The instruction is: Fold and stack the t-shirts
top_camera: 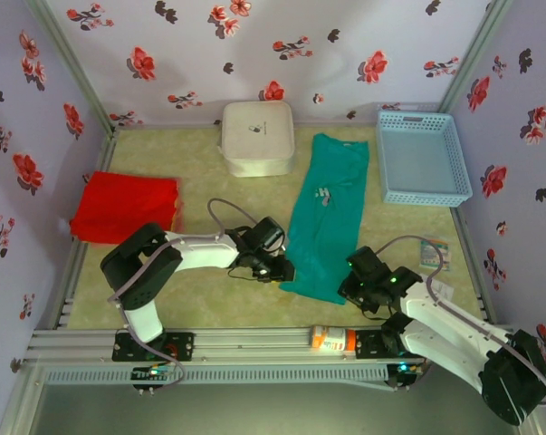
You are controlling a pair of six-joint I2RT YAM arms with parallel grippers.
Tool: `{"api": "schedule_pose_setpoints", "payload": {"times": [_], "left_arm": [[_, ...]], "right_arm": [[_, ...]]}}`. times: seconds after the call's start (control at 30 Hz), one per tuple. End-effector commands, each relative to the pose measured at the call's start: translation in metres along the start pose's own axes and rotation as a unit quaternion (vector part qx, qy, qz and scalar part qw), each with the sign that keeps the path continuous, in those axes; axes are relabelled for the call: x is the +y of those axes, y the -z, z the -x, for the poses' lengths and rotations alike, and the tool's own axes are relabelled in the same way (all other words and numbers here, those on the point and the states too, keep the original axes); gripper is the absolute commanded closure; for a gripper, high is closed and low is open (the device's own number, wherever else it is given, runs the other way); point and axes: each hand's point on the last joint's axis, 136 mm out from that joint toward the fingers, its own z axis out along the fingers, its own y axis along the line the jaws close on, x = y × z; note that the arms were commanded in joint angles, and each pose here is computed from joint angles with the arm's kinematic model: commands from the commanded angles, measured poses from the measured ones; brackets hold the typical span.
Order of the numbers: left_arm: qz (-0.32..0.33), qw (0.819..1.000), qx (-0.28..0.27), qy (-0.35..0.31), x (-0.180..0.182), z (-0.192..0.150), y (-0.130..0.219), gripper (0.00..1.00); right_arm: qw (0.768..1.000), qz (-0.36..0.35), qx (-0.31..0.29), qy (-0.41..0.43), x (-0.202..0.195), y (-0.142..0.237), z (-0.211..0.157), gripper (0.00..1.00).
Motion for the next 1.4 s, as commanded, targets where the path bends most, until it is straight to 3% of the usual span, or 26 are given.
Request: {"api": "schedule_pose_setpoints", "payload": {"times": [0.0,0.7,0.93,1.13,1.37], "left_arm": [[0.024,1.0,0.02,-0.003,0.007,-0.007,0.0,0.69],[0.032,0.999,0.03,0.005,0.014,-0.01,-0.007,0.73],[0.031,0.999,0.03,0.011,0.015,-0.011,-0.008,0.86],[0.03,0.999,0.03,0.012,0.013,-0.014,-0.007,1.0],[0.02,0.999,0.028,0.028,0.008,-0.026,-0.003,1.0]], "right_arm": [[0.993,0.115,0.004,0.019,0.053,0.003,0.001,0.67],[0.996,0.065,0.04,0.047,0.04,-0.007,-0.016,0.65],[0.995,0.079,0.039,0.047,0.045,-0.007,-0.016,0.76],[0.994,0.087,0.041,0.046,0.045,-0.006,-0.018,1.0],[0.998,0.059,0.019,0.023,0.021,0.006,-0.016,1.0]]}}
